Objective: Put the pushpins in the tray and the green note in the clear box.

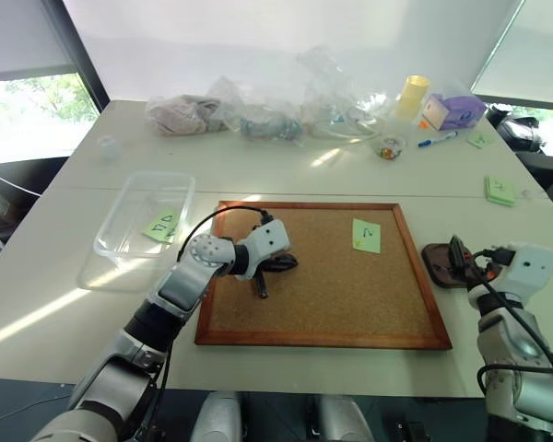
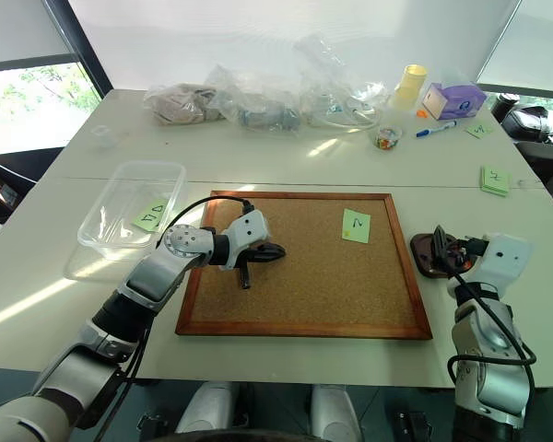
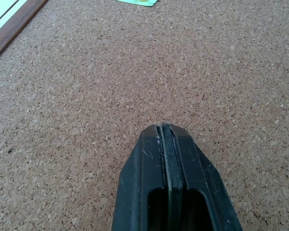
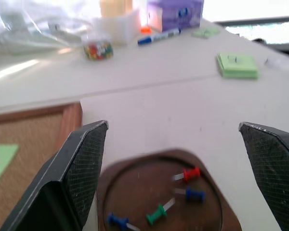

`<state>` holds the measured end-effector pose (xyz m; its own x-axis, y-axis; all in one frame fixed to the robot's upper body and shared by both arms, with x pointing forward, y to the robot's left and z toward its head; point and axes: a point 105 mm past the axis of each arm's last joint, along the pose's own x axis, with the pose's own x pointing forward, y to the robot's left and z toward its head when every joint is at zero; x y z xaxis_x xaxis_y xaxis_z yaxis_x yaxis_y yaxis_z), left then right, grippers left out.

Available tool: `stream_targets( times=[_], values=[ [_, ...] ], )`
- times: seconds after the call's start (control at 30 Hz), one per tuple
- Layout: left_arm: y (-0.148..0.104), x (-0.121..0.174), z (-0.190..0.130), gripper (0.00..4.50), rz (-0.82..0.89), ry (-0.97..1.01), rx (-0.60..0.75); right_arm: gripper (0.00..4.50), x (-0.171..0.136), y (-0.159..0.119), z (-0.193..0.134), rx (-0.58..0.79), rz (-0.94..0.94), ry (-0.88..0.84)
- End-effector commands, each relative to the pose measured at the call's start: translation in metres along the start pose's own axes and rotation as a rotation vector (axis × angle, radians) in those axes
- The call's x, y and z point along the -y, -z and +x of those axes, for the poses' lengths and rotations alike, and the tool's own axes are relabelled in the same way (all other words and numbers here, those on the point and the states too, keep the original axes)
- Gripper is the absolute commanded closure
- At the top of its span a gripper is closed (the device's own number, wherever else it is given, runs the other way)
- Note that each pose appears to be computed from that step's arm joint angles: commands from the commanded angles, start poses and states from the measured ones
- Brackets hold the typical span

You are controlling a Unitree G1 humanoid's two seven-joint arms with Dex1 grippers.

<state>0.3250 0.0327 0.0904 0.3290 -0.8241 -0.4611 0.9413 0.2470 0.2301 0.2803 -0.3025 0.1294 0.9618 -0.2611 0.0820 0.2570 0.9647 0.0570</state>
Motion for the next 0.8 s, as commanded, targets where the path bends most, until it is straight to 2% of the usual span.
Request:
stream_targets(
  times=[0.03, 0.17, 0.37, 0.53, 0.8],
  values=[
    [0.012, 0.006, 0.005, 4.5, -0.013, 0.022, -0.049, 0.07, -0.033, -0.019, 0.001, 0.051, -0.005, -0.156],
    [0.012, 0.006, 0.006, 4.5, -0.01, 0.024, -0.047, 0.07, -0.087, -0.001, -0.004, -0.042, 0.007, -0.381],
    [0.01, 0.006, 0.007, 4.5, -0.01, 0.022, -0.043, 0.07, -0.122, 0.016, -0.01, -0.101, -0.003, -0.51],
    [0.01, 0.007, 0.007, 4.5, -0.011, 0.023, -0.044, 0.07, -0.135, 0.031, -0.007, -0.147, 0.01, -0.552],
    [0.01, 0.006, 0.006, 4.5, -0.014, 0.018, -0.044, 0.07, -0.137, 0.04, 0.004, -0.177, 0.03, -0.559]
  ],
)
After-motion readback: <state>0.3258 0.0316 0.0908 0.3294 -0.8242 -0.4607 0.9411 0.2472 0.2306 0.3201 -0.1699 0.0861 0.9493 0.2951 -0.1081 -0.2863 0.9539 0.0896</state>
